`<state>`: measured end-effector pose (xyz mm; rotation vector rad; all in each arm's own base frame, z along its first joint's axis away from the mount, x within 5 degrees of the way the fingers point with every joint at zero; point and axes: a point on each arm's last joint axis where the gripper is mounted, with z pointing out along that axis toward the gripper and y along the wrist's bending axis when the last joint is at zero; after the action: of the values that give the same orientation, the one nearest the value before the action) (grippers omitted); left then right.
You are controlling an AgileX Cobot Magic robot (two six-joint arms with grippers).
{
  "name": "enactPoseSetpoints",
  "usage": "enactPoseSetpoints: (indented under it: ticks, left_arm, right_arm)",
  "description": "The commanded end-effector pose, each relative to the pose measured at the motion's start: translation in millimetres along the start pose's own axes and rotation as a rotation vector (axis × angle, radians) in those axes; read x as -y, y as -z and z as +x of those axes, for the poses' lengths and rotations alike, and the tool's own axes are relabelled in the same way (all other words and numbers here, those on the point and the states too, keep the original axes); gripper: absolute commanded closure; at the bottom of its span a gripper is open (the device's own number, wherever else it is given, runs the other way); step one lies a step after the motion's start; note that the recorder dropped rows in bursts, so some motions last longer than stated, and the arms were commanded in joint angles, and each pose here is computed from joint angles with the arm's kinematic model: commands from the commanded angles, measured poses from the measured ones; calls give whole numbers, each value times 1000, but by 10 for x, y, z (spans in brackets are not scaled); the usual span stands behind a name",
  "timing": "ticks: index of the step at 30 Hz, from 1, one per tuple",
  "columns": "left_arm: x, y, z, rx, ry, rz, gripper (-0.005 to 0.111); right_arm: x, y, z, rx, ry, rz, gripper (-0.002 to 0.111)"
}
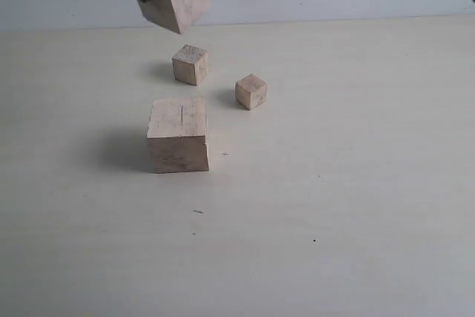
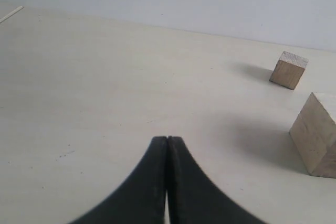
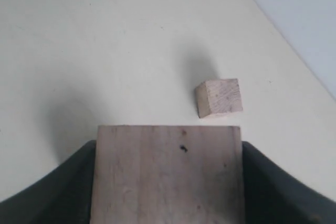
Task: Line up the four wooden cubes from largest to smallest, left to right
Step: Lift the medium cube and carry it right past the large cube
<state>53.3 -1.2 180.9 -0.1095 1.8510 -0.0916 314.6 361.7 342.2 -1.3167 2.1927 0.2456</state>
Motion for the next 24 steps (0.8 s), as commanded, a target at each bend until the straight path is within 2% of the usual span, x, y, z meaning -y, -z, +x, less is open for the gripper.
enactPoseSetpoints:
  ticks: [1, 8, 13, 19, 24]
  left_arm:
    - [3, 1, 0, 12, -8, 8, 107]
    - [3, 1, 0, 12, -8, 8, 107]
    - [3, 1, 0, 12, -8, 8, 107]
    - [3, 1, 0, 12, -8, 8, 107]
    - [3, 1, 0, 12, -8, 8, 107]
  right_arm:
    - [218, 288, 19, 40, -137, 35, 108]
    - [609, 366, 134, 47, -307, 80, 108]
    - [781, 413, 251, 28, -370, 102, 108]
    - [721, 545, 415, -18, -384, 83, 108]
    - [650, 400, 636, -46, -395, 78, 108]
